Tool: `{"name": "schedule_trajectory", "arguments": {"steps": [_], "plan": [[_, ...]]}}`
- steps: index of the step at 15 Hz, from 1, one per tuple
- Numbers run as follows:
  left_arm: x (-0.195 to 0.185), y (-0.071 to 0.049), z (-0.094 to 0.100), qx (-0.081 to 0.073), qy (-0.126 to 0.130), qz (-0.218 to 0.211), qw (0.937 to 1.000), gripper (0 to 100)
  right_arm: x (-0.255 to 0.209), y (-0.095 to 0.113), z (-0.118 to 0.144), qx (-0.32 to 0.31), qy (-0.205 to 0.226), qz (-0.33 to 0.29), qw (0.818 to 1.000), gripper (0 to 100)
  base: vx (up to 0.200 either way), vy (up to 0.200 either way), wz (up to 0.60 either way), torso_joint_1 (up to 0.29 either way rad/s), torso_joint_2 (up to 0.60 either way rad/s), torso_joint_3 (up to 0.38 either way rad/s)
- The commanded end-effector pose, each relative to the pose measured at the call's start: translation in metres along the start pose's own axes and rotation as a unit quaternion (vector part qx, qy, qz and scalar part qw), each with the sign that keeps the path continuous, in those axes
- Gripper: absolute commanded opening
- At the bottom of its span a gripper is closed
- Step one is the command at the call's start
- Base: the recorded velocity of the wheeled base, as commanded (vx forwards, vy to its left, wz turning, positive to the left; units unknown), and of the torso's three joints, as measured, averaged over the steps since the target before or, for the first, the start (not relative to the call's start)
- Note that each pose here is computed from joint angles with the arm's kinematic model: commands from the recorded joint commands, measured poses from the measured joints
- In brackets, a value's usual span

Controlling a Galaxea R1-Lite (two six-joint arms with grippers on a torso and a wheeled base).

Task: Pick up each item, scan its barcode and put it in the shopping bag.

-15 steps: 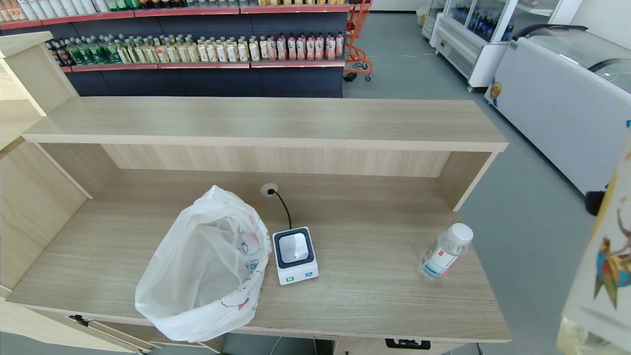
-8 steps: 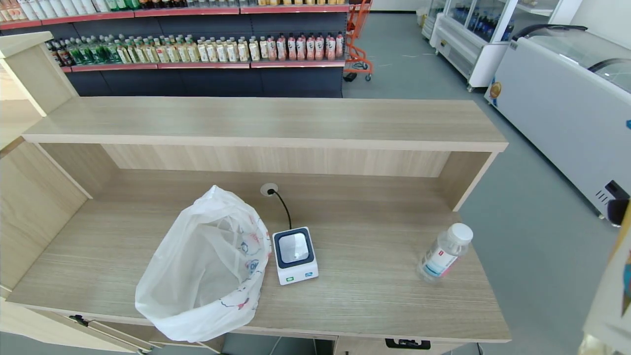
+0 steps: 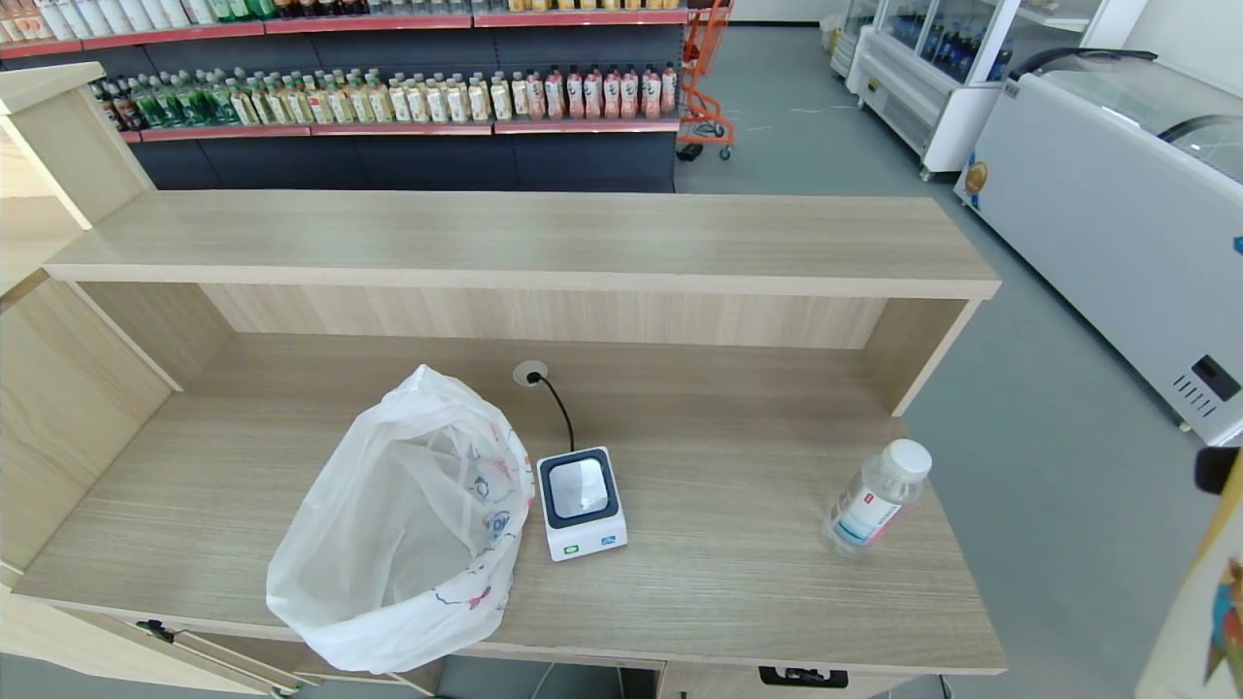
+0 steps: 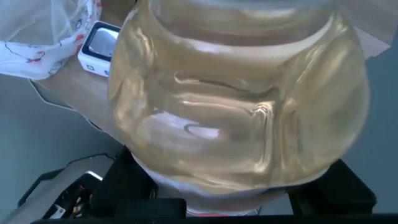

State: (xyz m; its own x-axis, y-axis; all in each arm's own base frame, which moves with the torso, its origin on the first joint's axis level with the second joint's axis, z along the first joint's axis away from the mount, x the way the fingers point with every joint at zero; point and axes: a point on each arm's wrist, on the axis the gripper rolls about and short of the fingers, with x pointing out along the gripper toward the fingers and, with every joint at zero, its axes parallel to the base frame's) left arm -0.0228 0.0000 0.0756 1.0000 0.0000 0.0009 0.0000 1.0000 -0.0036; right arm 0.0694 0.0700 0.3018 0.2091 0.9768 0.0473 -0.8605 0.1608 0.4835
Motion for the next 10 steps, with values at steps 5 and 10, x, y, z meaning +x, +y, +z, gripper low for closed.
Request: {"name": "schedule_trajectory", "arguments": {"steps": [5, 10], "plan": [[0.000, 0.000, 0.000, 0.000, 0.000, 0.000, 1.0000, 100, -0.001, -0.041, -0.016, -0.278, -0.002, -0.296, 0.914, 0, 0.000, 0.000, 0.00, 0.000, 0.00, 0.000], [0.000, 0.000, 0.000, 0.000, 0.000, 0.000, 1.0000, 100, -0.008, -0.062, -0.028, -0.318, 0.039, -0.463, 0.827, 0, 0.000, 0.000, 0.00, 0.000, 0.00, 0.000]]}}
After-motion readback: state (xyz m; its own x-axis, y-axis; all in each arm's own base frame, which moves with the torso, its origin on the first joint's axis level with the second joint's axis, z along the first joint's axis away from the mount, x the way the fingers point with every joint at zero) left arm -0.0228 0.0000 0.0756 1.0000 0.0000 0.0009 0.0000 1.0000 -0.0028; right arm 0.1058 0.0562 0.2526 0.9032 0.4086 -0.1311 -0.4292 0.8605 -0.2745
